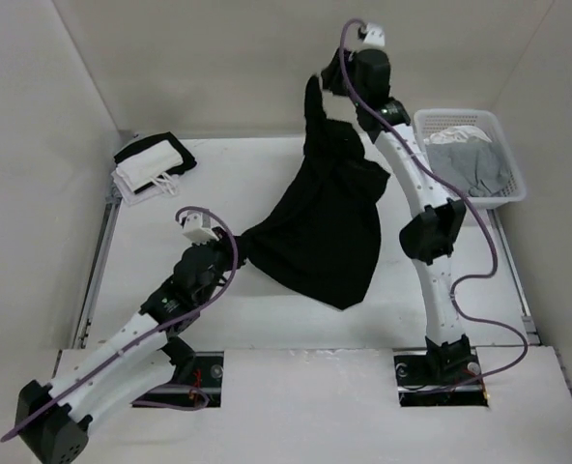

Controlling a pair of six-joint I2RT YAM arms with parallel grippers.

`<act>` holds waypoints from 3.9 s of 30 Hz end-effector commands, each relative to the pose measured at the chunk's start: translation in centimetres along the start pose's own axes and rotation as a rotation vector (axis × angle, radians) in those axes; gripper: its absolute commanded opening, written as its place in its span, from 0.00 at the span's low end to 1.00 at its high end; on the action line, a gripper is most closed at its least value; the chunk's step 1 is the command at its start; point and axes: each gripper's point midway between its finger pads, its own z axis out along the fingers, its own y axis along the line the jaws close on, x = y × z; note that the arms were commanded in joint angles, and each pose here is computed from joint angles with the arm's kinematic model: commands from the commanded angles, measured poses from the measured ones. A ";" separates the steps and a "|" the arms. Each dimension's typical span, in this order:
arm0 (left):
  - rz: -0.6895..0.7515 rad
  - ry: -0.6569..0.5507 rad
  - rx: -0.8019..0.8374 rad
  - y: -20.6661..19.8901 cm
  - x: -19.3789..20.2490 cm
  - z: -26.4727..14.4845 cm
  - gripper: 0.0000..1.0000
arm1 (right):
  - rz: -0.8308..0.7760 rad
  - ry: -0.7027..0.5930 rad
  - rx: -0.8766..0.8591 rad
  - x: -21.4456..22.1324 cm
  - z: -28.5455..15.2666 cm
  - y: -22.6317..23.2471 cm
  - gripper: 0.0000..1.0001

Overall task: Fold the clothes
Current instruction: Flatten the tank top out

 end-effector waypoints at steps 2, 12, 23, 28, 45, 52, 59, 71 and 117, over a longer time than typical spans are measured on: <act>-0.149 0.004 -0.093 3.2 1.7 3.0 0.10 | 0.086 0.174 0.011 4.0 -1.5 -1.1 0.61; -0.268 0.027 -0.231 9.3 3.6 5.3 0.14 | 0.112 0.261 -0.009 9.8 -16.7 0.5 0.19; -0.136 0.058 -0.419 14.8 5.3 1.1 0.39 | 0.258 0.604 0.196 28.7 -37.5 -5.2 0.48; -0.032 0.112 -0.421 14.7 6.7 0.3 0.63 | 0.301 0.663 0.257 31.6 -40.6 -6.5 0.54; 0.115 0.181 -0.371 12.0 8.5 5.2 0.15 | 0.274 0.680 0.224 33.4 -38.4 -4.7 0.05; 0.005 0.166 -0.301 11.3 6.5 3.9 0.12 | 0.193 0.866 0.157 28.1 -46.7 -1.9 0.10; -0.022 0.172 -0.355 13.1 5.9 2.8 0.15 | 0.168 0.805 0.210 28.8 -42.8 -4.8 0.36; -0.038 0.136 -0.354 12.7 4.4 3.5 0.16 | 0.265 0.882 0.202 37.7 -37.5 -4.2 0.50; 0.479 0.336 -0.603 11.0 11.4 -0.9 0.37 | 0.356 0.534 0.270 31.3 -37.2 -8.7 0.45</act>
